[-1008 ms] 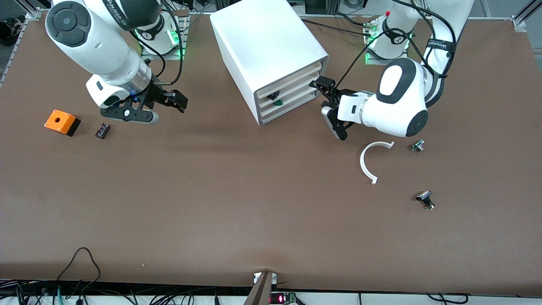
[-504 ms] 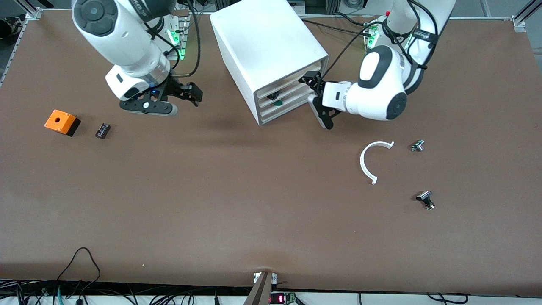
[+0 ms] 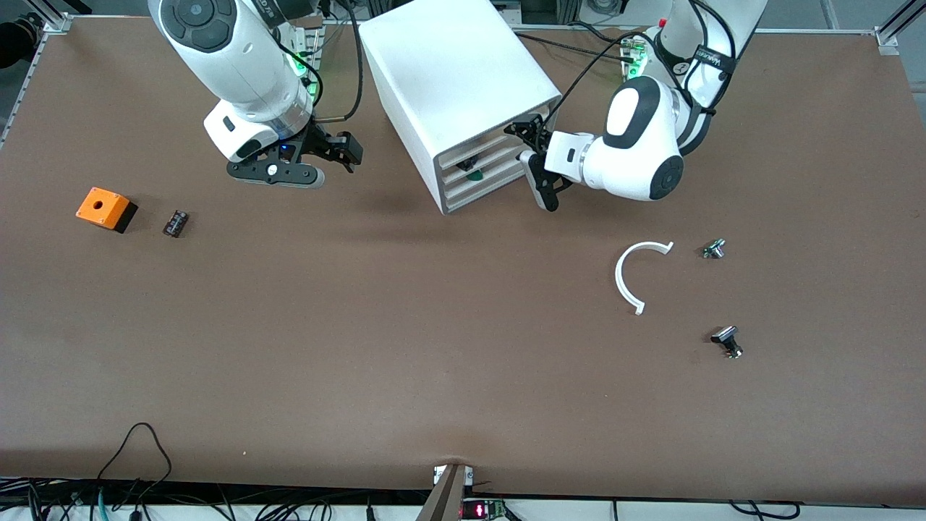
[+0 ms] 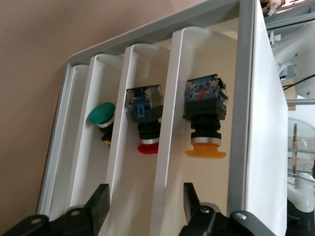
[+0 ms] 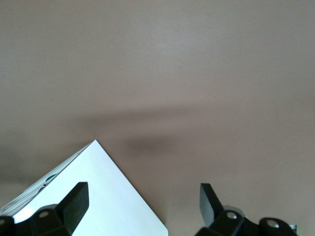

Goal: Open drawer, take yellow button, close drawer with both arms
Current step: 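Pull the white cabinet drawer open with the left gripper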

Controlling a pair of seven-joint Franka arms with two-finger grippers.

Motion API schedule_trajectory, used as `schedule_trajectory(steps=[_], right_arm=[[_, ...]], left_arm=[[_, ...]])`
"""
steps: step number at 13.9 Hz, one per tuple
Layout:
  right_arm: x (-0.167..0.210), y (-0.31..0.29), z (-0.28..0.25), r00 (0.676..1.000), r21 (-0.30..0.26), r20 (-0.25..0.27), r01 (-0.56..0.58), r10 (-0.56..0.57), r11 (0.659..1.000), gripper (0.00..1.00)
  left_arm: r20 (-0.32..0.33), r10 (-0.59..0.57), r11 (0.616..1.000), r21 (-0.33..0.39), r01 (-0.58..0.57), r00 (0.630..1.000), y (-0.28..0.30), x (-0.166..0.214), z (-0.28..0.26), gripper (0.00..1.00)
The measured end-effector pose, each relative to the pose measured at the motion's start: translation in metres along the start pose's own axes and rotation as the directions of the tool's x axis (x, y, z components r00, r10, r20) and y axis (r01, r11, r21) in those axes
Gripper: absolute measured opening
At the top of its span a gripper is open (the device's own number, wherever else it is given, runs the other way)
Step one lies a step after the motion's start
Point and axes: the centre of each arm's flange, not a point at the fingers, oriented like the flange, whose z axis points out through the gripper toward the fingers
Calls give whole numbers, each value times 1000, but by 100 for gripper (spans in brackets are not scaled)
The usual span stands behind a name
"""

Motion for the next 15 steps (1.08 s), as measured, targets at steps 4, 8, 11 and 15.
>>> schedule_trajectory(steps=[4,8,11,15], right_arm=[[0,0,-2,1000,-10,-12,-3,3,1000,100],[1,0,-8,1000,-9,-25,-5,4,1000,100],[0,-3,-6,1000,-10,-24,-1,1,1000,100],[5,-19,-6,999,0,-36,15,-15,1000,100]], left_arm=[[1,5,1000,-14,-5,1000,-1,-1,7,63],[19,17,1000,-20,-17,1000,5,-1,16,20],[18,37,999,-21,-37,999,7,-1,16,13],[16,44,999,-20,-44,999,8,0,14,13]])
